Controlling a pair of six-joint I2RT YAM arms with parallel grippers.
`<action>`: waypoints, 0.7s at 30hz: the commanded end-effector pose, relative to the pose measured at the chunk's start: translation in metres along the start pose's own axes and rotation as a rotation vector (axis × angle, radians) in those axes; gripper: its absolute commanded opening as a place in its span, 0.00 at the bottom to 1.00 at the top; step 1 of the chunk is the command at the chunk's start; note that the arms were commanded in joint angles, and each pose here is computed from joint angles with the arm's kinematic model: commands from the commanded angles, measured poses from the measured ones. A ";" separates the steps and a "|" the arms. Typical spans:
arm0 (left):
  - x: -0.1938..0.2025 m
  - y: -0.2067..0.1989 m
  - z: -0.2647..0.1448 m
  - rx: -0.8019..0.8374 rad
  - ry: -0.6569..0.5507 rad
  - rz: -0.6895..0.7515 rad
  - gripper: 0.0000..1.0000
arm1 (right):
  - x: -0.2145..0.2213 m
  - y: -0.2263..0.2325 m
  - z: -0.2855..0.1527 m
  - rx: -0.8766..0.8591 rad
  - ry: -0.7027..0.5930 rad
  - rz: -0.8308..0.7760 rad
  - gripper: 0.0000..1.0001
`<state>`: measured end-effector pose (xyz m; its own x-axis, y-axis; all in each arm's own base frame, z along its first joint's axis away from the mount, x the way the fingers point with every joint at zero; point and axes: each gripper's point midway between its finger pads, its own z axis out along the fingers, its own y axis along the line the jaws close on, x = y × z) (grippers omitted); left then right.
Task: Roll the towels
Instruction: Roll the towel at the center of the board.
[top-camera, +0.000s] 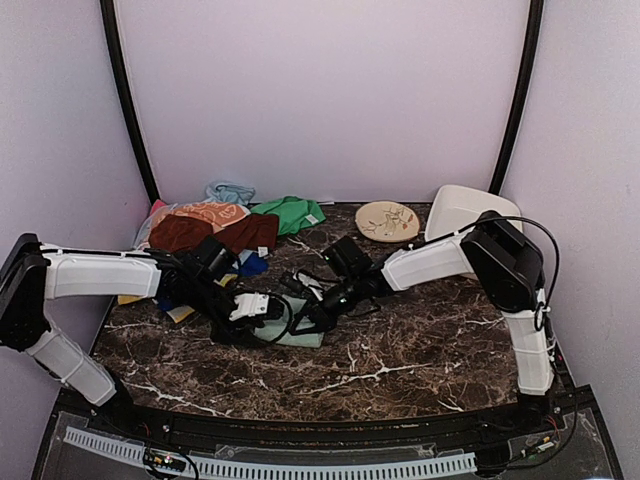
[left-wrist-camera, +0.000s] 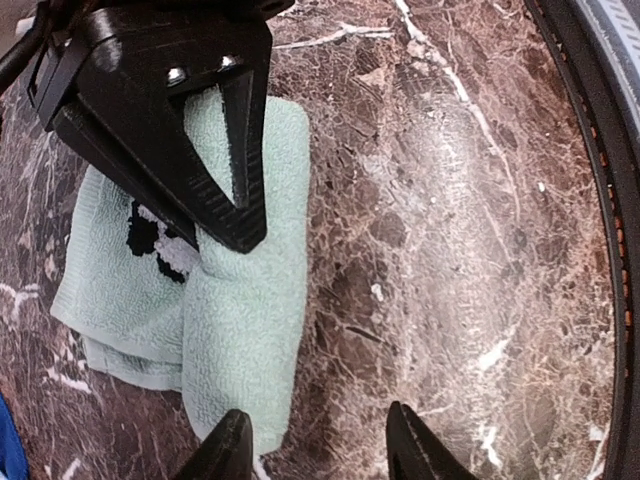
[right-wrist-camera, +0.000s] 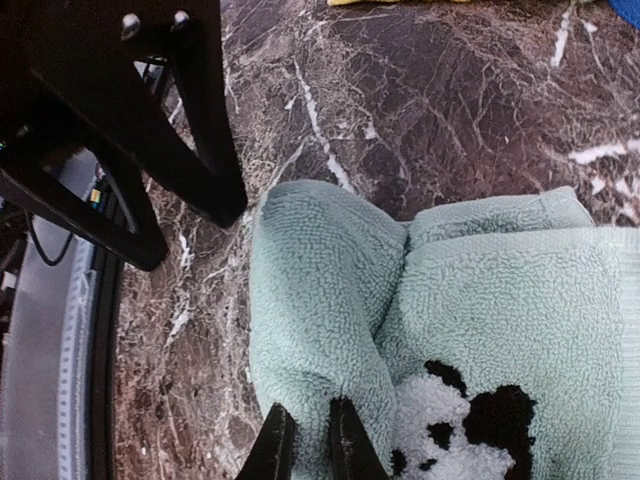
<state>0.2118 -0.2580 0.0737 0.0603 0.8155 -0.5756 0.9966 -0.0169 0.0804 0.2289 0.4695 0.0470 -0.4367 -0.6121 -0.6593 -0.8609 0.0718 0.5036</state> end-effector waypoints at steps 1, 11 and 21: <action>-0.020 0.031 0.012 -0.091 0.031 0.106 0.48 | 0.068 -0.007 0.011 -0.080 0.125 0.297 0.02; -0.031 0.028 0.047 -0.025 0.067 0.177 0.45 | 0.071 -0.024 0.003 -0.098 0.014 0.390 0.04; -0.048 0.009 0.042 0.041 0.044 0.158 0.45 | 0.081 -0.042 -0.001 -0.054 -0.010 0.460 0.04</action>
<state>0.2371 -0.3160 0.0530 0.2098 0.8412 -0.4983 0.9753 -0.1442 0.1672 0.2343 0.4497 0.0420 -0.6534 -0.4927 -0.5747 -0.6852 0.0624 0.7256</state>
